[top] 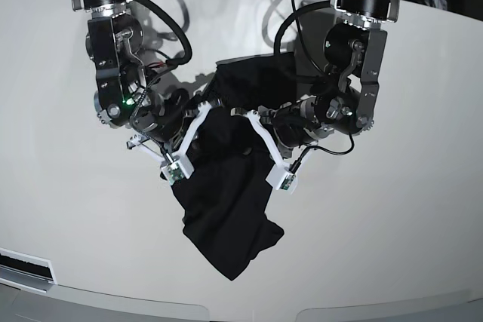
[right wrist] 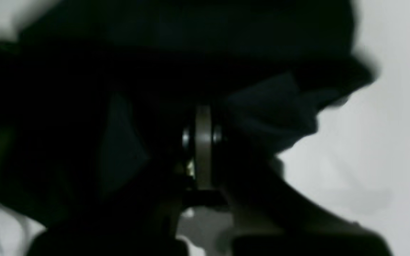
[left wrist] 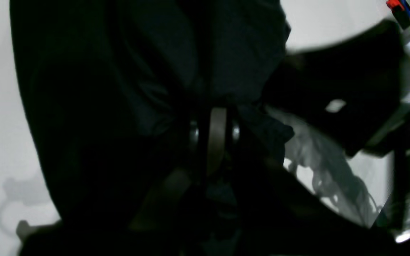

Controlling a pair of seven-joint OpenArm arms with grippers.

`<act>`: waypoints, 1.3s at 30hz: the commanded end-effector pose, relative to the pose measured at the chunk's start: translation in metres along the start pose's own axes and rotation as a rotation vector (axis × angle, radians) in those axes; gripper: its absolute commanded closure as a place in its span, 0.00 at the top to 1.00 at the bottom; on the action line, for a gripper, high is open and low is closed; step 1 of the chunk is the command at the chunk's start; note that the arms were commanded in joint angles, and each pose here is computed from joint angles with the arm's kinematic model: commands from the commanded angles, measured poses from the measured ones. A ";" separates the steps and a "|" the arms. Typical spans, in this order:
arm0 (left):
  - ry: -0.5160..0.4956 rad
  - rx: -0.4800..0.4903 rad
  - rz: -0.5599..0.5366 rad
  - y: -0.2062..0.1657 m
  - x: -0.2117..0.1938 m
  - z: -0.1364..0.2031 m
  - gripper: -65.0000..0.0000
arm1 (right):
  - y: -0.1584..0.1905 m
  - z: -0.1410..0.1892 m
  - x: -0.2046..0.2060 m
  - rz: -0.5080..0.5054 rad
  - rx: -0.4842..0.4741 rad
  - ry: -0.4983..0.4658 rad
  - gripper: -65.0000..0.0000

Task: Layout the t-shirt on the table in an organized manner, then fold the t-shirt properly
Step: 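Grasp the shirt with both grippers and stretch it apart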

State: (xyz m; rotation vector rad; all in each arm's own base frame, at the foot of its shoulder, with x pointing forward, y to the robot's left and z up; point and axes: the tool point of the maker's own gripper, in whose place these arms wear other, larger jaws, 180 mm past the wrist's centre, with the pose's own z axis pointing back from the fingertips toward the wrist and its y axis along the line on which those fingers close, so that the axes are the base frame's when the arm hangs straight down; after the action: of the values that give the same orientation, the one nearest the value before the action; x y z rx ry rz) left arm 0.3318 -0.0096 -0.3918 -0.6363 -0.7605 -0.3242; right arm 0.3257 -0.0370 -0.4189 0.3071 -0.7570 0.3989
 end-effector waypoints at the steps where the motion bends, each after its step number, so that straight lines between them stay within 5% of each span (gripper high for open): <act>1: -0.070 -0.021 -0.021 -0.005 0.027 0.001 0.00 | -0.010 0.004 0.022 0.011 -0.030 -0.060 0.00; 8: -0.100 -0.043 -0.083 -0.002 0.050 0.006 0.00 | -0.068 0.030 0.027 0.039 -0.258 -0.046 0.00; 13: -0.101 -0.038 -0.088 0.001 0.051 0.007 0.00 | -0.065 0.031 0.025 0.086 -0.216 -0.031 0.00; 16: -0.101 -0.039 -0.087 0.000 0.051 0.007 0.00 | -0.038 0.027 0.029 0.056 -0.066 -0.058 0.00; 20: -0.098 -0.039 -0.085 0.000 0.049 0.007 0.00 | -0.029 0.024 0.033 -0.002 -0.030 -0.089 0.53; 22: -0.094 -0.039 -0.081 0.000 0.047 0.007 0.00 | -0.034 0.020 0.034 -0.043 -0.064 -0.107 0.60; 28: -0.091 -0.040 -0.079 0.000 0.045 0.007 0.00 | -0.027 -0.005 0.034 -0.093 -0.006 -0.080 0.54; 30: -0.090 -0.038 -0.078 0.000 0.044 0.007 0.00 | -0.023 -0.010 0.039 -0.076 0.026 -0.080 0.36; 32: -0.085 -0.032 -0.084 0.002 0.043 0.007 0.00 | -0.020 -0.009 0.047 -0.040 0.050 -0.092 0.04; 33: -0.085 -0.029 -0.087 0.003 0.043 0.008 0.00 | -0.019 -0.009 0.051 -0.027 0.059 -0.094 0.00; 39: -0.097 -0.018 -0.099 0.009 0.048 0.011 0.00 | -0.036 -0.003 0.051 0.029 -0.020 -0.023 0.00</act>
State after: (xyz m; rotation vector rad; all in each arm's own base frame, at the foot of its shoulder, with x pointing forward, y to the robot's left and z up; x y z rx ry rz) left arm 0.3502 0.0044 -0.3757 -0.6125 -0.8156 -0.3912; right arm 0.3632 -0.0518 -0.4055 0.2948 -0.7324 0.4171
